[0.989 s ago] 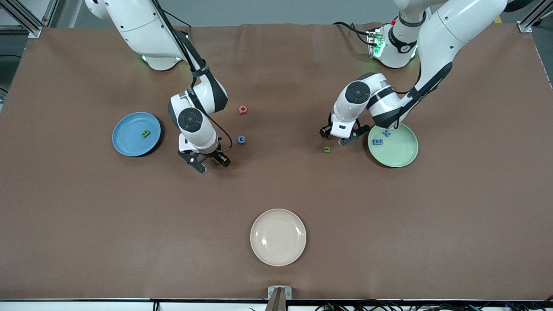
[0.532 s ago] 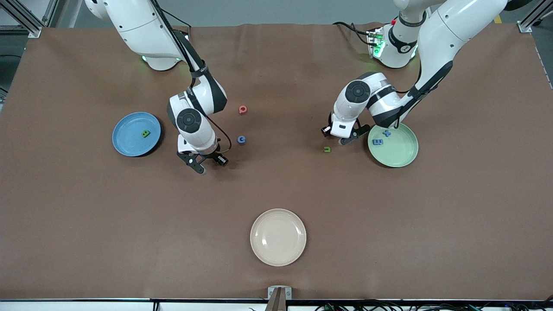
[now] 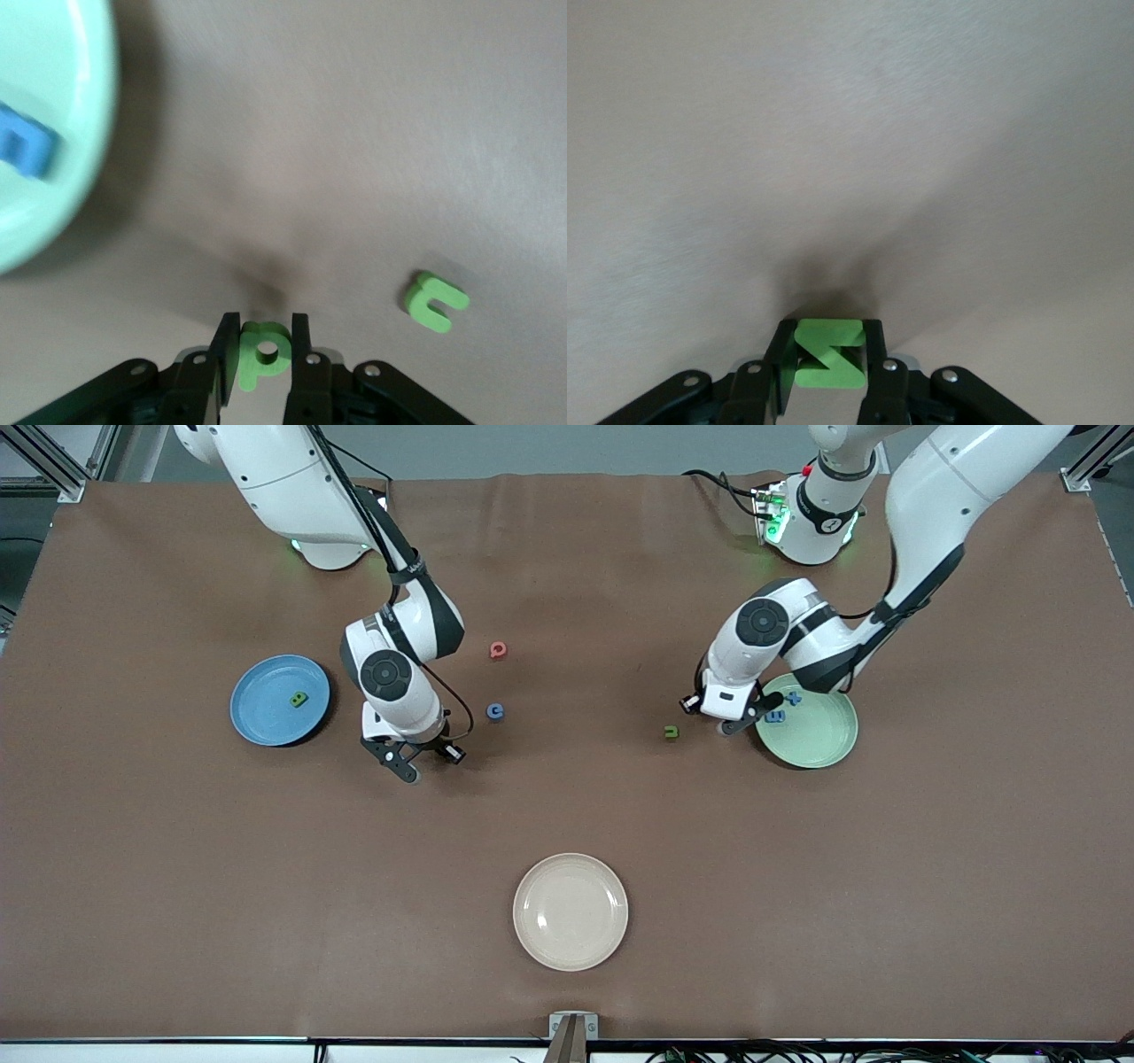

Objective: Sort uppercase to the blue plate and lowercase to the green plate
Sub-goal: 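Carry the p to the green plate while the right gripper carries the S, then release both letters and reach the left gripper toward the green u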

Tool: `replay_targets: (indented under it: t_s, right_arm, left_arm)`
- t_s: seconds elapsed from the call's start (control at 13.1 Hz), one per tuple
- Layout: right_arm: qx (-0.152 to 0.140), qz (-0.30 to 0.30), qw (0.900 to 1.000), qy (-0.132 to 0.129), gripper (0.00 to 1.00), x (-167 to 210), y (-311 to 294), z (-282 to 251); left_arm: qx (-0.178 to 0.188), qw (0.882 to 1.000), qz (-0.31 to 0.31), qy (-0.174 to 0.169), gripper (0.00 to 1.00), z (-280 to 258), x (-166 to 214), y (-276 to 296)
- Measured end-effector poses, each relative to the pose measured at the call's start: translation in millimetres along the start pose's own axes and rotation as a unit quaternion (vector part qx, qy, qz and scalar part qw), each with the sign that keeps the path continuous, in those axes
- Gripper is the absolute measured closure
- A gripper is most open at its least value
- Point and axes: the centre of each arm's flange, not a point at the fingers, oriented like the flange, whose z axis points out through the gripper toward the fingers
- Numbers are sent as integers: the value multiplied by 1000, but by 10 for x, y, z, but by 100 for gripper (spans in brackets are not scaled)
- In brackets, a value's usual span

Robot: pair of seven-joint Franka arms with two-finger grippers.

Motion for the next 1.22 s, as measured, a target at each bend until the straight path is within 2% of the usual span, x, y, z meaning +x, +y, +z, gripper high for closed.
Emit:
replay_targets:
  t_s: [0.15, 0.3, 0.68, 0.91, 1.22]
  right_arm:
    - [-25, -12, 999, -19, 65, 252, 189, -142]
    - [-35, -29, 998, -36, 65, 536, 421, -373]
    - [-22, -99, 993, -61, 65, 1147, 1362, -631]
    - [-17, -128, 989, -74, 65, 1310, 1891, -632]
    - [-38, -158, 984, -78, 65, 1329, 2375, -558]
  left_arm:
    - [12, 1000, 25, 0, 73, -257, 242, -159]
    - [18, 999, 51, -2, 73, -387, 484, -362]
    - [39, 993, 110, -13, 73, -290, 921, -961]
    - [58, 990, 126, 7, 73, -181, 1064, -1247]
    - [63, 989, 136, 14, 73, 54, 1188, -1494]
